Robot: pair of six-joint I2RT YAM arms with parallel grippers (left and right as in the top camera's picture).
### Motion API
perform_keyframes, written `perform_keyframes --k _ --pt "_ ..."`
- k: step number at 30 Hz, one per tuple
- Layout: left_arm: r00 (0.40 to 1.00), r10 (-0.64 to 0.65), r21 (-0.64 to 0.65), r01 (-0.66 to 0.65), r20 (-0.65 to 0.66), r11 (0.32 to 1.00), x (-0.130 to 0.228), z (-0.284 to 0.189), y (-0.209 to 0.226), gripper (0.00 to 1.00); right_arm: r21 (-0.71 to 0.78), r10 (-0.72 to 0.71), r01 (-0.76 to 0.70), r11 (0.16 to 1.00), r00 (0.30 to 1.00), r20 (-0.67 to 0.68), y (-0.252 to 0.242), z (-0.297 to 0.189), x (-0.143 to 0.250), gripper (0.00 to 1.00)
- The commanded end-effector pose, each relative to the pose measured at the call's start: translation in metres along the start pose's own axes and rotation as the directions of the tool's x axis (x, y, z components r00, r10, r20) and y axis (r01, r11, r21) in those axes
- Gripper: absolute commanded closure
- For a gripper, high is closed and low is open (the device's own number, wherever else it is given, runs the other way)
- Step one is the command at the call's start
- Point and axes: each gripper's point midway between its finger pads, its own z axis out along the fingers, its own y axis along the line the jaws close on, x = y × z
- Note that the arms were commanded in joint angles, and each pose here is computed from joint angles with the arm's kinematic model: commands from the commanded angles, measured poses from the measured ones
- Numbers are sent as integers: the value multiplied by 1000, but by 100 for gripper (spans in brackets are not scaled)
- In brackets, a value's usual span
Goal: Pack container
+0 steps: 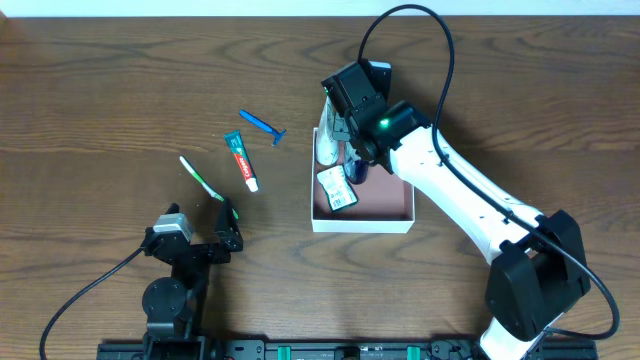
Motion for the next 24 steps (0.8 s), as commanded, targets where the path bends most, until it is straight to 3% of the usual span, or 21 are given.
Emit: perform_keyframes --k 1,24 --pt "999 16 -10 -17 -46 1000 15 1 4 2 -3 20 -20 1000 999 37 5 -5 -9 69" --pt "999 16 -10 -17 -46 1000 15 1 4 2 -66 33 -31 997 999 29 17 -6 -10 68"
